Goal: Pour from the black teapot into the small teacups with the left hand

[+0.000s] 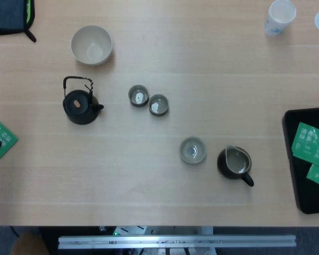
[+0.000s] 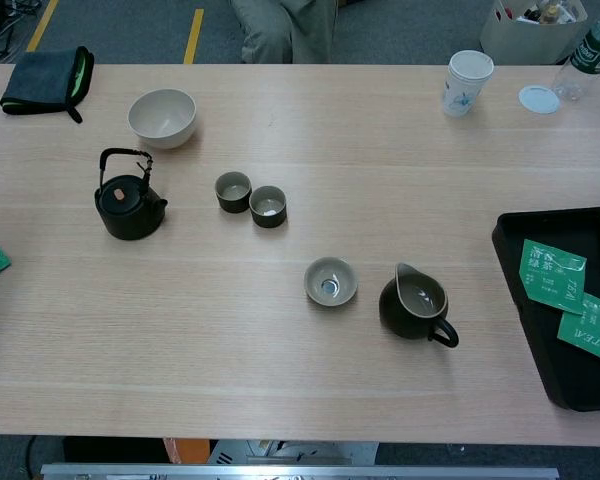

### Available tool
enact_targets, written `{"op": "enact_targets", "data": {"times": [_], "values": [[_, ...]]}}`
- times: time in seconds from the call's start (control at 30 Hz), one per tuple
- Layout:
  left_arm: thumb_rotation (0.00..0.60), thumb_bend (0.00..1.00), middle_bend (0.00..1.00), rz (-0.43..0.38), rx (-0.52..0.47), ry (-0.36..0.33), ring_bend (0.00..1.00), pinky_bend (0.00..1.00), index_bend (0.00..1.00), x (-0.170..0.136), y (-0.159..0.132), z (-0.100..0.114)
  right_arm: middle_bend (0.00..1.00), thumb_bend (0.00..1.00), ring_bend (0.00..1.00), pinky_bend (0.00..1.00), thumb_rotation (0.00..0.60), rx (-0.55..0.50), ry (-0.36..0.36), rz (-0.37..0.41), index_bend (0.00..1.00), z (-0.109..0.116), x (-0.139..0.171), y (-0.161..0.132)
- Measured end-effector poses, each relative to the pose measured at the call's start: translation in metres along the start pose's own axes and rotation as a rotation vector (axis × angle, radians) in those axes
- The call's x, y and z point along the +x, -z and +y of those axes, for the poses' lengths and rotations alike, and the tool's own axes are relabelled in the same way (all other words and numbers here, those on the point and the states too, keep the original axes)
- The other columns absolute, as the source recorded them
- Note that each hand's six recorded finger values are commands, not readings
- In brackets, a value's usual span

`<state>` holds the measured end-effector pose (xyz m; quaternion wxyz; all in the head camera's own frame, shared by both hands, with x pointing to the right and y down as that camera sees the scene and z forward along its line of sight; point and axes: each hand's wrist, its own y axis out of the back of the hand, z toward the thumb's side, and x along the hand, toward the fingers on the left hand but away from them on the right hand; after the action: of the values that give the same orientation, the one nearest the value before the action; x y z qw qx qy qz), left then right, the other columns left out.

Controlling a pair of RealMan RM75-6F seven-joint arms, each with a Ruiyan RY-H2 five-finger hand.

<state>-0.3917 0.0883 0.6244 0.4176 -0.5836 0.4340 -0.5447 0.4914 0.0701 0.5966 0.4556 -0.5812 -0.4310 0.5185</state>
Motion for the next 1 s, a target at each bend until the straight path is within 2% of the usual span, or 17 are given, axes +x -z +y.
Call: {"op": "enact_targets", "data": {"times": [0.4,0.5,0.8,0.83,0.9,0.93,0.97,1.0], "values": [[0.6,0.15,0.23,-0.069,0.028,0.015,0.19,0.19,0.2,0.017,-0.014,0.005,0.27,0.15,0.13,0.11,0.6,0.007,0.02,0.021,0.26,0.008,-0.008,-0.002],[0.6,0.15,0.23,-0.091,0.029,0.039,0.19,0.19,0.23,0.023,-0.019,0.004,0.27,0.15,0.13,0.11,0.6,0.011,0.031,0.039,0.26,0.012,-0.012,-0.007],[0.596,0.15,0.22,-0.202,0.035,0.124,0.19,0.19,0.22,0.064,-0.052,-0.001,0.27,0.15,0.13,0.11,0.6,0.024,0.028,0.091,0.26,0.013,-0.025,-0.024],[0.573,0.15,0.22,-0.209,0.036,0.136,0.19,0.19,0.21,0.068,-0.055,-0.003,0.27,0.15,0.13,0.11,0.6,0.025,0.026,0.095,0.26,0.013,-0.026,-0.025],[0.448,0.15,0.22,-0.224,0.041,0.167,0.19,0.19,0.21,0.079,-0.062,-0.007,0.27,0.15,0.13,0.11,0.6,0.03,0.024,0.103,0.26,0.013,-0.027,-0.028],[0.334,0.15,0.22,-0.23,0.045,0.181,0.19,0.19,0.21,0.083,-0.066,-0.008,0.27,0.15,0.13,0.11,0.6,0.032,0.023,0.105,0.26,0.013,-0.027,-0.029],[0.251,0.15,0.22,-0.237,0.049,0.195,0.19,0.19,0.21,0.088,-0.07,-0.011,0.27,0.15,0.13,0.11,0.6,0.033,0.023,0.107,0.26,0.013,-0.028,-0.029],[0.2,0.15,0.22,-0.244,0.054,0.213,0.19,0.19,0.21,0.095,-0.075,-0.014,0.27,0.15,0.13,0.11,0.6,0.035,0.022,0.109,0.26,0.013,-0.028,-0.03]]}}
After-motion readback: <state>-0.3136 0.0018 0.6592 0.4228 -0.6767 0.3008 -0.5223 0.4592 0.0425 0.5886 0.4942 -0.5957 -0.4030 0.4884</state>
